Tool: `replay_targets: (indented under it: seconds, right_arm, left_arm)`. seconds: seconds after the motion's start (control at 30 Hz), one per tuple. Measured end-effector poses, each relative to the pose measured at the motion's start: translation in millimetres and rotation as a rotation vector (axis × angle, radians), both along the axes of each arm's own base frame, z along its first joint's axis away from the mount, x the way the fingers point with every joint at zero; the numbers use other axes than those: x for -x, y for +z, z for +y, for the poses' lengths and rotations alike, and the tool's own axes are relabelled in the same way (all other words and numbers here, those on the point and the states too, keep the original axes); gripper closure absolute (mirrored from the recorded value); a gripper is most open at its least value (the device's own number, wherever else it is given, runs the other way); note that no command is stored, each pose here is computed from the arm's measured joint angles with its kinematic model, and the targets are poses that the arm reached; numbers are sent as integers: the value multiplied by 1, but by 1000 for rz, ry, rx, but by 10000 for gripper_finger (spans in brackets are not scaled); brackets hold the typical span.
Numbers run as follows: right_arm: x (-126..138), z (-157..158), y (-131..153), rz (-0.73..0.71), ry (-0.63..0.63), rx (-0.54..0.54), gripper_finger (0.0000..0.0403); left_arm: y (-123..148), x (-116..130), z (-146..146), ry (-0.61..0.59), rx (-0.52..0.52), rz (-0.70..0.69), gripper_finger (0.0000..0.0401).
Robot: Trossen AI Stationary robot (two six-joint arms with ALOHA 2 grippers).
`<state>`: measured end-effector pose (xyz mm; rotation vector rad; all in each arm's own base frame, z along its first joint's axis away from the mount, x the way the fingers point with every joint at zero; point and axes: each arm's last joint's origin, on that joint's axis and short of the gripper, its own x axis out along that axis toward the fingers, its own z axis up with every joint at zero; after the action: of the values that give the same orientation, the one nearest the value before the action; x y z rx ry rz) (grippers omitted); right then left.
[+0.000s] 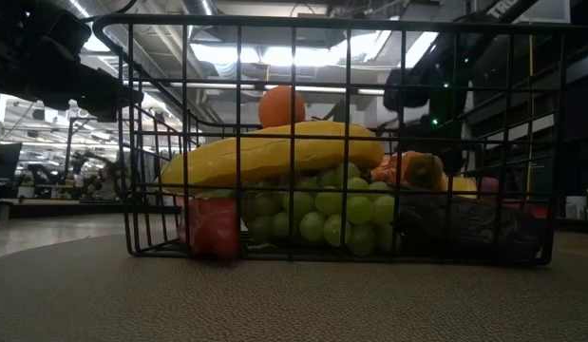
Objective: Build produce basket
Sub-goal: Adjust the purple garlic on the table, then put the red chili pepper into the black wire basket
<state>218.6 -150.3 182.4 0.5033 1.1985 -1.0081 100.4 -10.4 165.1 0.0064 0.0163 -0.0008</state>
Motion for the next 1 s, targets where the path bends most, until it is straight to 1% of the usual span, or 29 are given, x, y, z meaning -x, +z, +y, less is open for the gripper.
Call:
replay_targets:
  seconds: [0.03,0.1,0.17,0.2,0.23,0.33,0.4,0.5,0.57,0.67,0.8,0.9,1.0]
  right_arm:
    - [1,3,-4,16,7,-55,251]
    - [5,14,-8,54,2,-205,251]
    - [9,31,-7,95,-8,-348,251]
    - [12,41,-4,126,-10,-395,251]
    - [14,50,-1,155,-10,-417,251]
    - [19,76,13,219,2,-437,251]
    - [20,92,22,208,32,-444,251]
    - [22,111,34,145,95,-440,251]
    - [23,119,41,107,141,-405,251]
    - [22,121,48,43,180,-292,251]
    - [11,115,53,-64,212,-81,251]
    - [0,107,58,-119,262,118,251]
    - [-7,92,64,-146,242,302,251]
  left_arm:
    - [0,0,0,0,0,0,213]
    - [0,0,0,0,0,0,213]
    - [0,0,0,1,0,0,213]
    - [0,0,0,0,0,0,213]
    - [0,0,0,0,0,0,213]
    - [0,0,0,0,0,0,213]
    - [0,0,0,0,0,0,213]
    - [0,0,0,0,0,0,213]
    - [0,0,0,1,0,0,213]
    - [0,0,0,1,0,0,213]
    - [0,0,0,0,0,0,213]
    - [0,0,0,1,0,0,213]
    - [0,0,0,0,0,0,213]
